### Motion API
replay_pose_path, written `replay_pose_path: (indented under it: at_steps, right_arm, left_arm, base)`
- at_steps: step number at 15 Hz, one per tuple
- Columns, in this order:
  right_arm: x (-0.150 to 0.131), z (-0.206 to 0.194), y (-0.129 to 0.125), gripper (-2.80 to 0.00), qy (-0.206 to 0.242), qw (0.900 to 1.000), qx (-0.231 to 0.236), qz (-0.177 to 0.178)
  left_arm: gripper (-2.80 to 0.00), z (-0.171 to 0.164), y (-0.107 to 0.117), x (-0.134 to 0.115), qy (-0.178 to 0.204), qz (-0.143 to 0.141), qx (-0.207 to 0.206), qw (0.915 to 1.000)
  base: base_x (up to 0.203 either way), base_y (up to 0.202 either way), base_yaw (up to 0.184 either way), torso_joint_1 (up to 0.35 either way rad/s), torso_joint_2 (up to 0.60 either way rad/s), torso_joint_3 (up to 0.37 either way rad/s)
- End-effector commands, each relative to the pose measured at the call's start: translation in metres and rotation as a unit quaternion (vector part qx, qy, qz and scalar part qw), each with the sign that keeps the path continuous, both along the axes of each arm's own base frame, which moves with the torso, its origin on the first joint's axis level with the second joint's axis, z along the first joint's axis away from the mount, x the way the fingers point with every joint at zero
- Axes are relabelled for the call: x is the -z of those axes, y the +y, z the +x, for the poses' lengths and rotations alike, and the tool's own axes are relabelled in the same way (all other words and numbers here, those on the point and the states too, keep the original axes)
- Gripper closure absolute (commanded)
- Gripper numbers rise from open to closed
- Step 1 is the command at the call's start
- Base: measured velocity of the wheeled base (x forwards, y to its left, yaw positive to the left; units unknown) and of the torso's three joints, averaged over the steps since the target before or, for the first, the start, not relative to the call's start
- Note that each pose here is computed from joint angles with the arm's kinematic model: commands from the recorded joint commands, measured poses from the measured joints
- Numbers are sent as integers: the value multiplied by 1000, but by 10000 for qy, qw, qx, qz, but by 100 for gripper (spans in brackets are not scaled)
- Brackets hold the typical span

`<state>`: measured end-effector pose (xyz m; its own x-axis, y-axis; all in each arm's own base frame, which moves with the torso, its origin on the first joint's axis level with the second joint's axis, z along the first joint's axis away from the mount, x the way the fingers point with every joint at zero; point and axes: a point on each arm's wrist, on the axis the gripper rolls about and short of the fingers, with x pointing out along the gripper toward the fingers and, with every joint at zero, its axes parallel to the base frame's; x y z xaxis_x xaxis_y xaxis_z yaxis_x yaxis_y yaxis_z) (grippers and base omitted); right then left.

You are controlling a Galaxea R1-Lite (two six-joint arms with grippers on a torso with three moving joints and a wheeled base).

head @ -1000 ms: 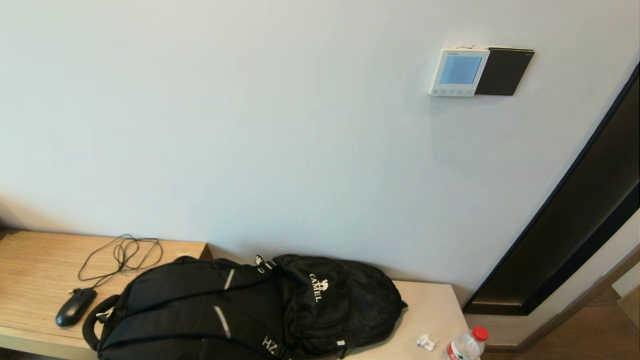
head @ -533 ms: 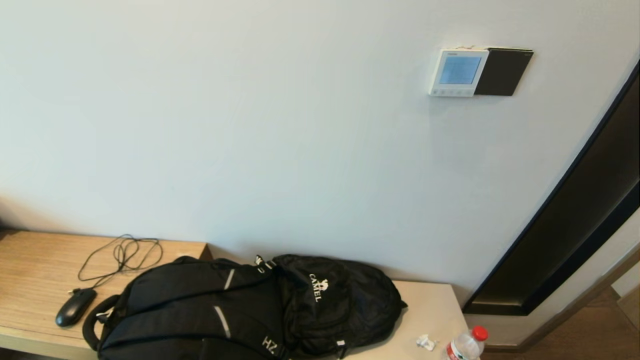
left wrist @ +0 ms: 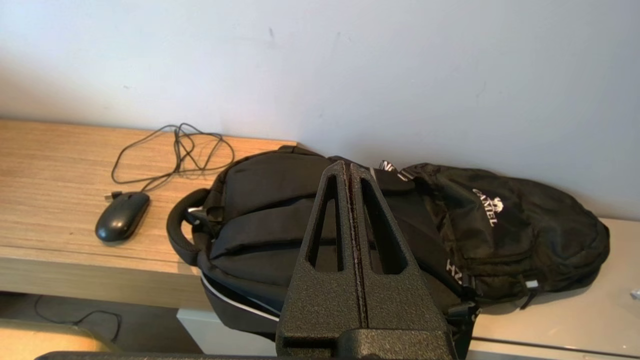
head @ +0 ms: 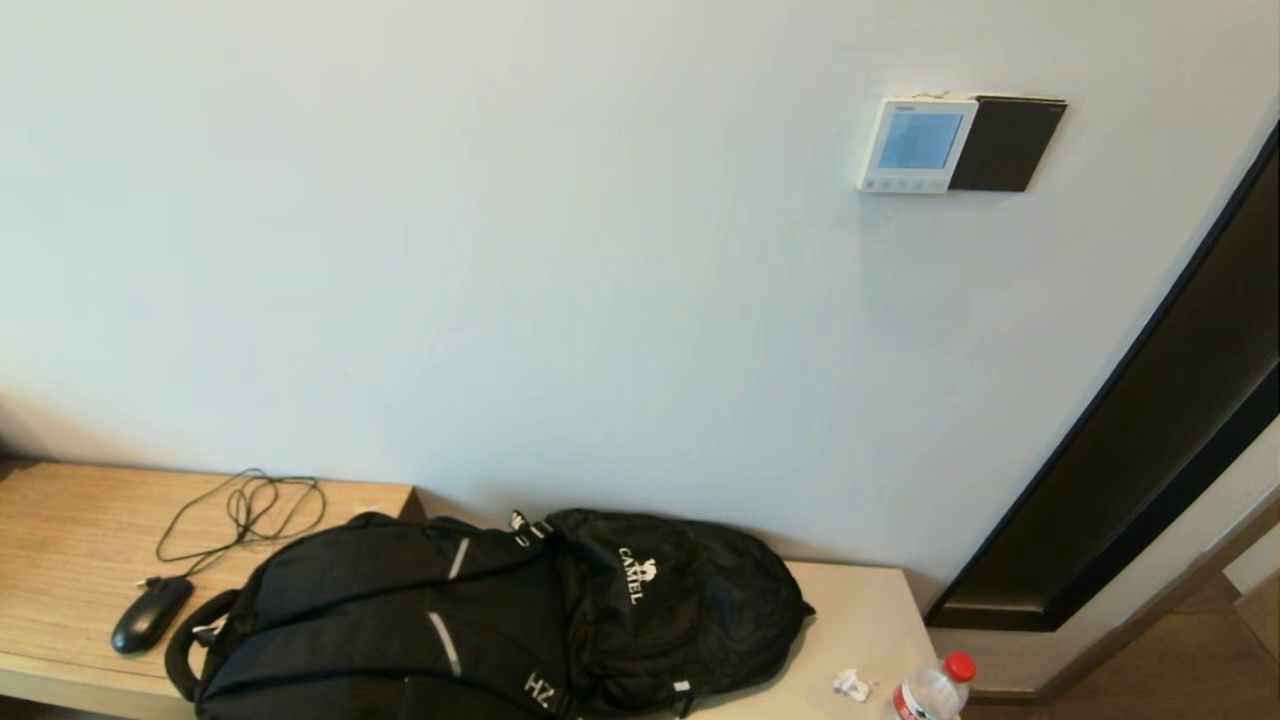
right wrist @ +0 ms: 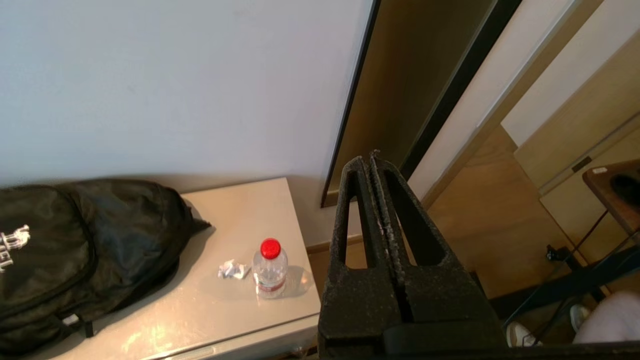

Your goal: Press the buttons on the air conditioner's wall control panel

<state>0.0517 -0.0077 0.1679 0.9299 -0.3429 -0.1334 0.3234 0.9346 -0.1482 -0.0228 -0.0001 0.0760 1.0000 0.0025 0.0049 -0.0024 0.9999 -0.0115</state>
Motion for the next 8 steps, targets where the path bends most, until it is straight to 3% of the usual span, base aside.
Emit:
replay_pose_path:
  at_steps: [1,8]
  right_arm:
    - [11,-3,0,0,104,9999,12,33]
    - [10,-6,0,0,24,10000,64,37]
  left_arm:
    - [0,0,0,0,-6,-4,-3,10000]
    - [0,0,0,0,-6,-4,-3,10000]
  base:
    - [0,0,0,0,0,0]
    - [0,0,0,0,0,0]
